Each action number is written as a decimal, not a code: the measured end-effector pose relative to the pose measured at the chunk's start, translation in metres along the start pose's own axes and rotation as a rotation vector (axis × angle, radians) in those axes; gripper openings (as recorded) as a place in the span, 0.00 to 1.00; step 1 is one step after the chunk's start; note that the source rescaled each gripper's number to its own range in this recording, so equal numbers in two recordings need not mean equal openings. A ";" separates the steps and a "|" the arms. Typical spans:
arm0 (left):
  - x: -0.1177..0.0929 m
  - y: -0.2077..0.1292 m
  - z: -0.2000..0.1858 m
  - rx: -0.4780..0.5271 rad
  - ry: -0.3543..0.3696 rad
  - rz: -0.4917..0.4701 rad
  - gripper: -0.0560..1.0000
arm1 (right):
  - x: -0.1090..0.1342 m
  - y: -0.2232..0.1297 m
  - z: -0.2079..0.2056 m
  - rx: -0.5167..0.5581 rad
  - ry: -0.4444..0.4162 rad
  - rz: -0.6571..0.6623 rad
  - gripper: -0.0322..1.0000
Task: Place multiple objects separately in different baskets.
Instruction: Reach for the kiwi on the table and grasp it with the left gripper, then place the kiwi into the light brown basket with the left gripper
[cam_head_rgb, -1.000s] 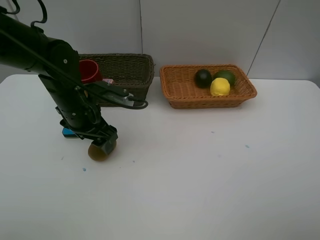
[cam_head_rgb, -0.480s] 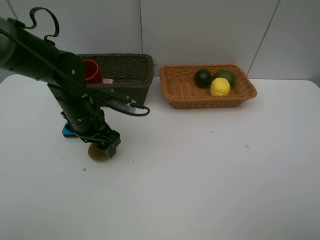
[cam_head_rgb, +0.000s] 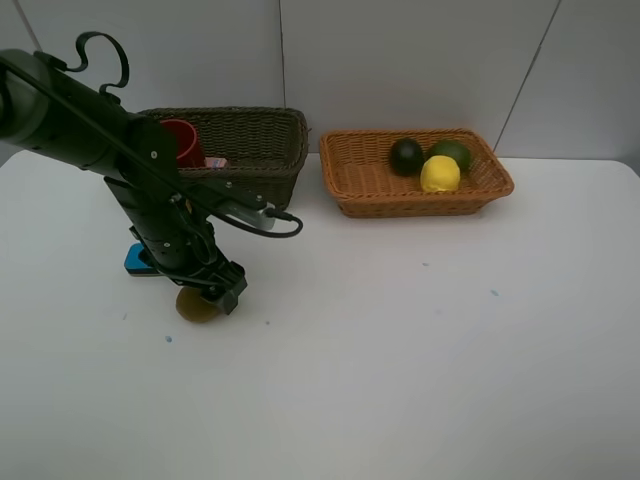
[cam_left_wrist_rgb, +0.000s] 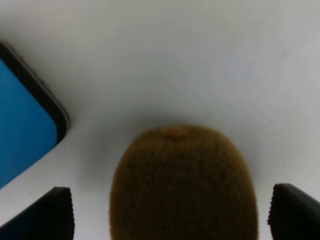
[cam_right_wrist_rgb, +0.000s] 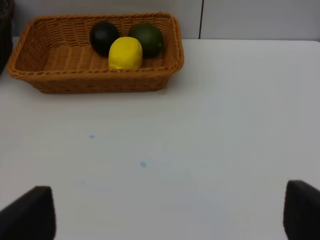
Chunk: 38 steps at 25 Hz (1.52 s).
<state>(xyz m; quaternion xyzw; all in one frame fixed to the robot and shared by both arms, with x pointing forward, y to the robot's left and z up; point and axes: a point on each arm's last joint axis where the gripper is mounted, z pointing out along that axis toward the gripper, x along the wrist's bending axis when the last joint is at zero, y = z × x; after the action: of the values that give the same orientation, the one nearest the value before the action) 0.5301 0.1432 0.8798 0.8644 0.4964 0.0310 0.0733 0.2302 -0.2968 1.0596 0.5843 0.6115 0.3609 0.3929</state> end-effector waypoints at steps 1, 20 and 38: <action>0.000 0.000 0.000 0.000 0.000 0.001 1.00 | 0.000 0.000 0.000 0.000 0.000 0.000 1.00; 0.000 0.000 0.000 0.000 0.000 0.000 0.69 | 0.000 0.000 0.000 0.000 0.000 0.000 1.00; -0.001 0.022 -0.052 -0.024 -0.006 0.023 0.69 | 0.000 0.000 0.000 0.000 0.000 0.000 1.00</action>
<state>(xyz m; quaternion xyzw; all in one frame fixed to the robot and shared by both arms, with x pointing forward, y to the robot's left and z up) 0.5418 0.1362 0.9345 0.8692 0.4858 0.0352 0.0851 0.2302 -0.2968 1.0596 0.5843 0.6115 0.3609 0.3929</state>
